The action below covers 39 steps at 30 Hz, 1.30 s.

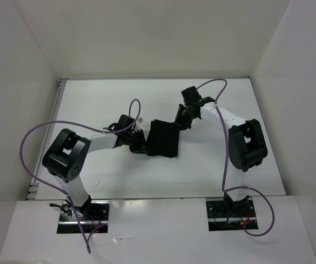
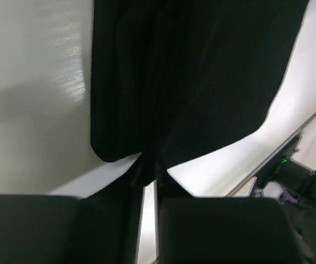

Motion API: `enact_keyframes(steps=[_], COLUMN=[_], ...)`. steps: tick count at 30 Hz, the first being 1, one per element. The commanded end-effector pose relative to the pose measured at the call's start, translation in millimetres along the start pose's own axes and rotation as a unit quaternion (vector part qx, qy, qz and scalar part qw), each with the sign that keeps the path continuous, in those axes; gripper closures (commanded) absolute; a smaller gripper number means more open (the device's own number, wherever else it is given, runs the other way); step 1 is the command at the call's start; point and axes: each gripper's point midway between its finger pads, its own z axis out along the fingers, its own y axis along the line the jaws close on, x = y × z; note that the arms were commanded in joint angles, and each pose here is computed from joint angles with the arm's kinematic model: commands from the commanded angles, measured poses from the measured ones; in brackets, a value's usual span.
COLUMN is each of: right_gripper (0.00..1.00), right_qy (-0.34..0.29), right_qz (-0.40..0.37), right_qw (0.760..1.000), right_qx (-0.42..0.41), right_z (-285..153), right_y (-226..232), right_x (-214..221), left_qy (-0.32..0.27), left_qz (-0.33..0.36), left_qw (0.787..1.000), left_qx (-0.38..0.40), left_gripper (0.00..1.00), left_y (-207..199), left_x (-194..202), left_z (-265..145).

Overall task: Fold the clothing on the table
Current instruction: Fold the skirt

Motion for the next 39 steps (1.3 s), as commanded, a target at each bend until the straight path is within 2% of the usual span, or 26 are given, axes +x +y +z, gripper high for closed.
enact_keyframes(steps=[1,2,3,8,15,21,30,34,39], right_gripper=[0.73,0.73,0.73,0.73,0.73,0.73,0.73,0.72,0.72], right_qy=[-0.046,-0.050,-0.050,-0.046,-0.033,-0.029,-0.026,-0.012,0.005], right_qz=[-0.011,-0.012,-0.012,-0.006,0.000,0.001,-0.005,-0.001,-0.010], right_qw=[0.998,0.998,0.998,0.998,0.999,0.999,0.999,0.999,1.000], right_qx=[-0.033,-0.037,-0.038,-0.030,-0.031,-0.028,-0.038,-0.031,-0.009], right_z=[-40.5,-44.9,-45.0,-43.3,-34.8,-33.1,-35.0,-24.9,1.3], right_y=[18.5,20.7,20.7,11.1,6.8,4.0,6.5,2.0,-7.3], right_x=[-23.2,-24.1,-24.1,-20.3,-13.6,-11.2,-8.7,-5.2,-8.2], left_qy=[-0.007,-0.007,-0.008,-0.032,-0.043,-0.048,-0.037,-0.028,-0.030], left_qz=[0.006,0.006,0.004,0.022,0.042,0.030,0.013,-0.007,-0.011], left_qw=[1.000,1.000,1.000,0.998,0.997,0.998,0.999,0.999,0.999], left_qx=[0.013,0.013,0.022,0.043,0.045,0.038,-0.013,-0.033,-0.035], left_gripper=[0.89,0.98,1.00,1.00,1.00,1.00,1.00,1.00,1.00], left_y=[-3.7,-3.7,-9.9,-42.9,-58.0,-48.7,-8.7,12.2,17.2], left_x=[-3.3,-3.3,-6.5,-23.2,-31.6,-39.0,-48.3,-48.6,-52.7], left_z=[5.2,5.2,4.2,-23.0,-39.5,-40.3,-15.4,-6.1,-2.5])
